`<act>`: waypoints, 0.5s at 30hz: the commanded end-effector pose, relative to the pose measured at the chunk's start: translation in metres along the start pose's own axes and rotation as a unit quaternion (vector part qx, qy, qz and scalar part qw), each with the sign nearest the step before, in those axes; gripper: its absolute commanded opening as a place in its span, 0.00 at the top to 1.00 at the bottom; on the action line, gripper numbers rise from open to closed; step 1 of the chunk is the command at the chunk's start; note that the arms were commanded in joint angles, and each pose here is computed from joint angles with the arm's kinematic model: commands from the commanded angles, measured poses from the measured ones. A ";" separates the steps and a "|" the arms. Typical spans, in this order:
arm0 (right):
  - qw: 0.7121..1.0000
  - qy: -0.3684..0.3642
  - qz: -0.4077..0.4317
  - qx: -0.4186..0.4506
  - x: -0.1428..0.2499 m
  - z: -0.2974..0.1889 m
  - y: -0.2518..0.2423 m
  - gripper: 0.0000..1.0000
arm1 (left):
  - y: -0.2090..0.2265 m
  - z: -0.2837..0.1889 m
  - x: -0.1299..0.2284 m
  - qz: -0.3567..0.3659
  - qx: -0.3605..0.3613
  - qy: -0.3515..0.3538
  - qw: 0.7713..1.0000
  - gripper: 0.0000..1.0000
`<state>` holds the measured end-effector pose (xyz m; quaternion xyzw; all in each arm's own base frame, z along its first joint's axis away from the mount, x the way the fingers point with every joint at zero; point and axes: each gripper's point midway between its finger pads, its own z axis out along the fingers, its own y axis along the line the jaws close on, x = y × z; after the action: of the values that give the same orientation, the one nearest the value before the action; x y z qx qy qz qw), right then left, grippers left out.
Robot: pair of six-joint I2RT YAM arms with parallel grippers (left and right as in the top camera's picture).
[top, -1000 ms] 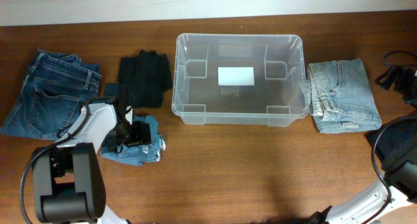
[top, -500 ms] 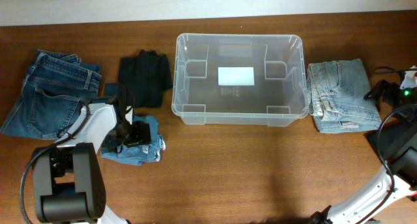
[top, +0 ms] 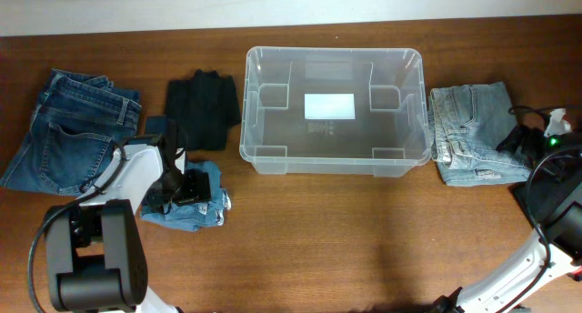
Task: Pack container
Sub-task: 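Move the right gripper over the folded light-blue jeans on the right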
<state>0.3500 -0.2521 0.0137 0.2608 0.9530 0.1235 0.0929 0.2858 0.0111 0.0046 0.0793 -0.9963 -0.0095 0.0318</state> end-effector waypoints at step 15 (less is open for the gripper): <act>0.998 0.020 0.007 -0.056 0.013 0.015 0.018 0.51 | 0.000 0.006 0.002 0.008 -0.005 0.011 1.000 0.01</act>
<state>0.3481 -0.2429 0.0108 0.2604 0.9506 0.1435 0.0889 0.2858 0.0110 0.0046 0.0794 -0.9963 -0.0093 0.0318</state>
